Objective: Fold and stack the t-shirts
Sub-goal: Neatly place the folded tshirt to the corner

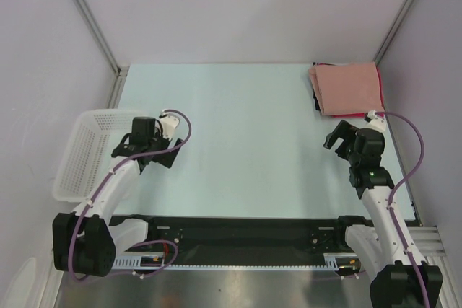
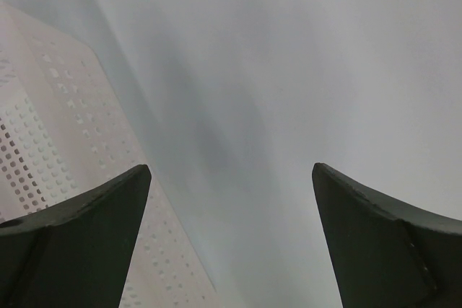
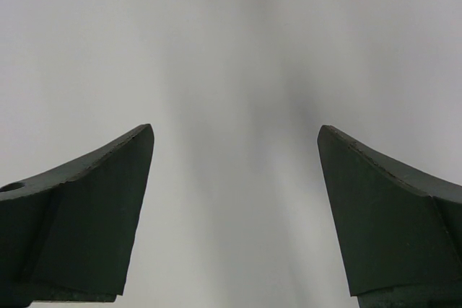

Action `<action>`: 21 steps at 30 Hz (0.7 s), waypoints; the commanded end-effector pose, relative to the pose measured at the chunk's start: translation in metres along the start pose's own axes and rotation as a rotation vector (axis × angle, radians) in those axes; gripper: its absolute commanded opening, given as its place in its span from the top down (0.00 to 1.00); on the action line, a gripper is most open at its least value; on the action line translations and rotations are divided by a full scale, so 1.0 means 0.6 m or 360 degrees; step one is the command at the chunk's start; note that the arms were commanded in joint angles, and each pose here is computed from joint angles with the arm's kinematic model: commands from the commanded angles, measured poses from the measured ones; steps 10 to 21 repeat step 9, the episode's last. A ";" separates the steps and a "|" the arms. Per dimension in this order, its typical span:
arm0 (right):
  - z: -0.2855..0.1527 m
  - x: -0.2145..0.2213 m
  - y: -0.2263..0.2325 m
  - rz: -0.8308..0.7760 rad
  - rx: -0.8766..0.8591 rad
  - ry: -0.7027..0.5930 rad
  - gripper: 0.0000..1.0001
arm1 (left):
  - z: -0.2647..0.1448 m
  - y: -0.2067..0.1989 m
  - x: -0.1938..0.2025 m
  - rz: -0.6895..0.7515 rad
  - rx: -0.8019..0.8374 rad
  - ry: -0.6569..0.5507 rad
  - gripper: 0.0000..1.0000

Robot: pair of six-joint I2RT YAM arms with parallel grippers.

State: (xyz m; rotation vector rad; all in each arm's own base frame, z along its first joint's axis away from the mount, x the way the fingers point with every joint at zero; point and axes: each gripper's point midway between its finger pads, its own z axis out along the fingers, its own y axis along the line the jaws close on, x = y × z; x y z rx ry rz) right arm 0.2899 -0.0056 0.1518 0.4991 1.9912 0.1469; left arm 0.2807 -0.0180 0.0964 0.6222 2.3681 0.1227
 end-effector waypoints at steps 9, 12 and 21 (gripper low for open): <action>0.001 -0.021 0.001 0.0003 0.0008 -0.0098 0.00 | -0.003 0.011 -0.008 -0.0013 -0.0048 -0.0045 0.00; 0.001 -0.021 0.001 0.0003 0.0008 -0.0098 0.00 | -0.003 0.011 -0.008 -0.0013 -0.0048 -0.0045 0.00; 0.001 -0.021 0.001 0.0003 0.0008 -0.0098 0.00 | -0.003 0.011 -0.008 -0.0013 -0.0048 -0.0045 0.00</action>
